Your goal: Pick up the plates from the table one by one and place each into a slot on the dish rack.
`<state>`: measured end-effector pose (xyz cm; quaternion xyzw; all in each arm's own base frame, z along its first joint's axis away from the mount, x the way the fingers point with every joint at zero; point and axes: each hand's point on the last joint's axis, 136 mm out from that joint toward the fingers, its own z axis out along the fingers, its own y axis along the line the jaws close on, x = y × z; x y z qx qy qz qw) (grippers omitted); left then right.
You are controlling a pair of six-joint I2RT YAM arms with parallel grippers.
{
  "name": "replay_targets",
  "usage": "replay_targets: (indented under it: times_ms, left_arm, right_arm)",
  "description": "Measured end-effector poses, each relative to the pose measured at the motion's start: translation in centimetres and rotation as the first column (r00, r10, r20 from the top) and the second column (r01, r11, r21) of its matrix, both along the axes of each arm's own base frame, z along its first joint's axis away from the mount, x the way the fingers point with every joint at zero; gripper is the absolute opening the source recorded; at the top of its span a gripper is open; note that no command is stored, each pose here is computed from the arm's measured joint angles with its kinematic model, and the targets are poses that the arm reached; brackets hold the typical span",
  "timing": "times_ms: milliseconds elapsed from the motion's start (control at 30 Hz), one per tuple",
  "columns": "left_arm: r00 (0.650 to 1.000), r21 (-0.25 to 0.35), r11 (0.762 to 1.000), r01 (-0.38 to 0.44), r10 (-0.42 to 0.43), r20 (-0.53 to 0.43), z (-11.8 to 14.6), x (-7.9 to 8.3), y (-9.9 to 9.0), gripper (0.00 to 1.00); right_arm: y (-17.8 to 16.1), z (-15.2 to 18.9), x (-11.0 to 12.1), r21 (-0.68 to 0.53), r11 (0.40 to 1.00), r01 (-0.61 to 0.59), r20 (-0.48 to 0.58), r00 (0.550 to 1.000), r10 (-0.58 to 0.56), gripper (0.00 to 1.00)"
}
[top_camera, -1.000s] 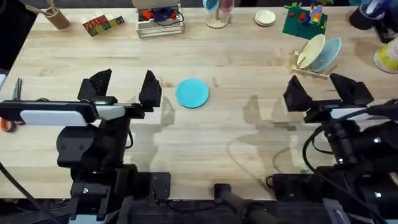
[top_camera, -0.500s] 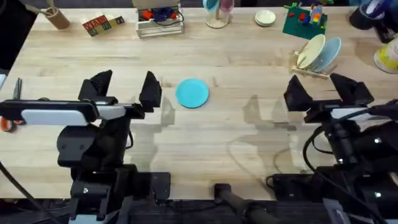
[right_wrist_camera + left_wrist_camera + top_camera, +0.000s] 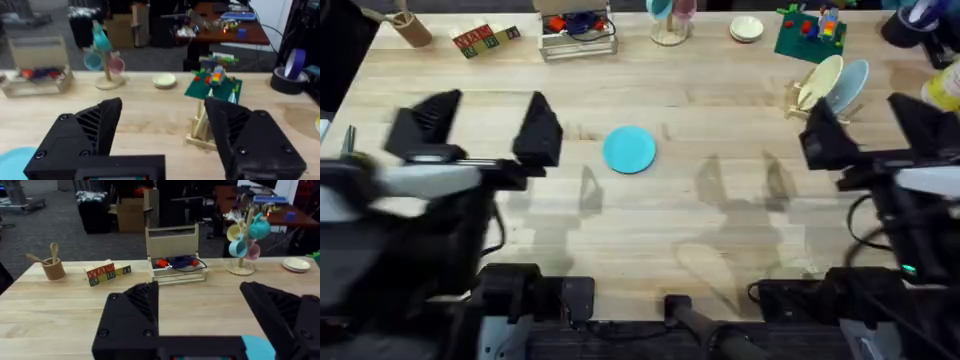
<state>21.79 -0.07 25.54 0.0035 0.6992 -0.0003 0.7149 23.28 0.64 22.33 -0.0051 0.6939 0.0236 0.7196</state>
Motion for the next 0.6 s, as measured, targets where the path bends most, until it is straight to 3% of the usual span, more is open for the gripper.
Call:
replay_targets:
  times_ms: [200,400,467,500,600]
  left_arm:
    - [0.997,0.001,1.000,0.000,0.000,-0.079,5.5,-1.9,0.0,0.992]
    - [0.975,-0.007,1.000,-0.001,0.000,-0.224,10.2,-2.2,0.0,0.993]
    - [0.957,-0.013,1.000,-0.003,-0.001,-0.289,11.3,-2.1,0.0,0.993]
    - [0.922,-0.019,1.000,-0.001,-0.006,-0.386,12.1,-1.8,-0.1,0.993]
    - [0.871,-0.031,1.000,0.007,-0.021,-0.490,12.3,-1.4,-0.3,0.993]
  right_arm:
    - [0.3,3.7,-2.2,0.032,0.999,-0.017,-0.037,0.999,0.018,0.992]
    - [0.4,6.4,-3.7,0.029,0.999,-0.017,-0.136,0.990,0.021,0.991]
    - [0.4,6.9,-3.8,0.016,1.000,-0.018,-0.186,0.982,0.020,0.992]
    - [0.4,7.5,-3.7,-0.010,1.000,-0.023,-0.261,0.965,0.020,0.991]
    - [0.4,7.9,-3.1,-0.032,0.999,-0.033,-0.353,0.935,0.019,0.992]
